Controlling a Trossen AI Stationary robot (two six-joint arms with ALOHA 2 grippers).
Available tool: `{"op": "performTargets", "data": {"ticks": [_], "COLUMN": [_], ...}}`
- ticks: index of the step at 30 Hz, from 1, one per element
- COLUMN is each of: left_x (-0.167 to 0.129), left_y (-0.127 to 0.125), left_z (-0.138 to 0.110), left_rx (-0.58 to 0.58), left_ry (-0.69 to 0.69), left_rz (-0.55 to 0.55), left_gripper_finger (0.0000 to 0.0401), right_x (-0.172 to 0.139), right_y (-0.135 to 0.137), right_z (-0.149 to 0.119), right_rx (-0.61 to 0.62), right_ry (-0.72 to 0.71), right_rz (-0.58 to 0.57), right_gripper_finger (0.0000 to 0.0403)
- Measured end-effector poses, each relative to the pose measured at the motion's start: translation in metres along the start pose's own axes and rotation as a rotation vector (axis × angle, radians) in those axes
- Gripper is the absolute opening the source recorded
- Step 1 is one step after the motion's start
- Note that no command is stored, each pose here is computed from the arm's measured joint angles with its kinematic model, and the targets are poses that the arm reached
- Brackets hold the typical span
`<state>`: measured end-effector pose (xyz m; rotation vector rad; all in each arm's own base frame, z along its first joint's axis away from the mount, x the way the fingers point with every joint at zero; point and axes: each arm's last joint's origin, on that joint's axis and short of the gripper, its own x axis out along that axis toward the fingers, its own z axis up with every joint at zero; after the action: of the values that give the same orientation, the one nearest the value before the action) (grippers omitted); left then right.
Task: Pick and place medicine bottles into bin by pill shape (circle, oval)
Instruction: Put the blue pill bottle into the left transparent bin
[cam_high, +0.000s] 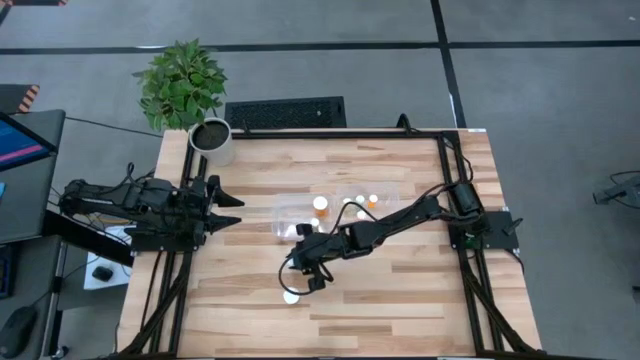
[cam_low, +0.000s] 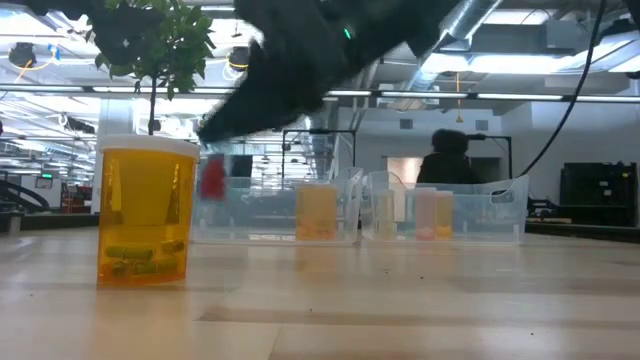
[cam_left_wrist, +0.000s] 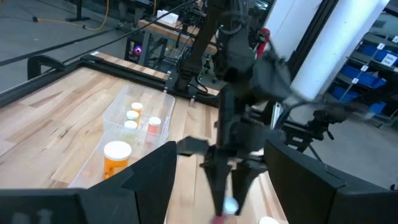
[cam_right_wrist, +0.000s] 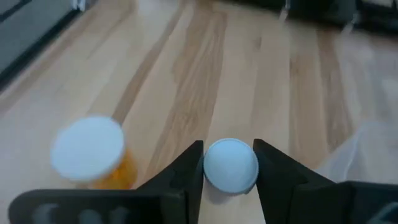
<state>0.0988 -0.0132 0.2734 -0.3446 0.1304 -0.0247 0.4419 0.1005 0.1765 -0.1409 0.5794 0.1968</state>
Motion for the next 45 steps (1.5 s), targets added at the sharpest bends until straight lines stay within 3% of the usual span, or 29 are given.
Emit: {"op": "performTargets", "data": {"ticks": [9,15,23,29,39,45], "left_x": [0.0,0.0,0.0,0.0,0.0,0.0], "left_y": [0.0,0.0,0.0,0.001,0.001,0.001], "left_z": [-0.001,-0.001,-0.001,-0.001,-0.002,-0.002], "left_rx": [0.001,0.008,0.023,0.025,0.04,0.04], "left_ry": [0.01,0.011,0.013,0.016,0.021,0.021], "left_rz": [0.004,0.004,0.005,0.005,0.003,0.003], "left_gripper_finger": [0.0235,0.0235,0.0235,0.0235,0.0235,0.0235], "right_x": [-0.053,-0.076,-0.036,-0.017,0.015,0.018], "right_y": [-0.028,-0.064,-0.104,-0.126,-0.131,-0.131], "right_z": [0.049,0.055,0.016,0.001,-0.036,-0.038], "right_rx": [-0.08,-0.047,0.047,0.107,0.162,0.169], "right_ry": [-0.095,-0.097,0.009,-0.015,0.051,0.046], "right_rz": [-0.057,-0.136,-0.197,-0.22,-0.217,-0.214], "right_gripper_finger": [0.013,0.0133,0.0134,0.0131,0.0133,0.0131]}}
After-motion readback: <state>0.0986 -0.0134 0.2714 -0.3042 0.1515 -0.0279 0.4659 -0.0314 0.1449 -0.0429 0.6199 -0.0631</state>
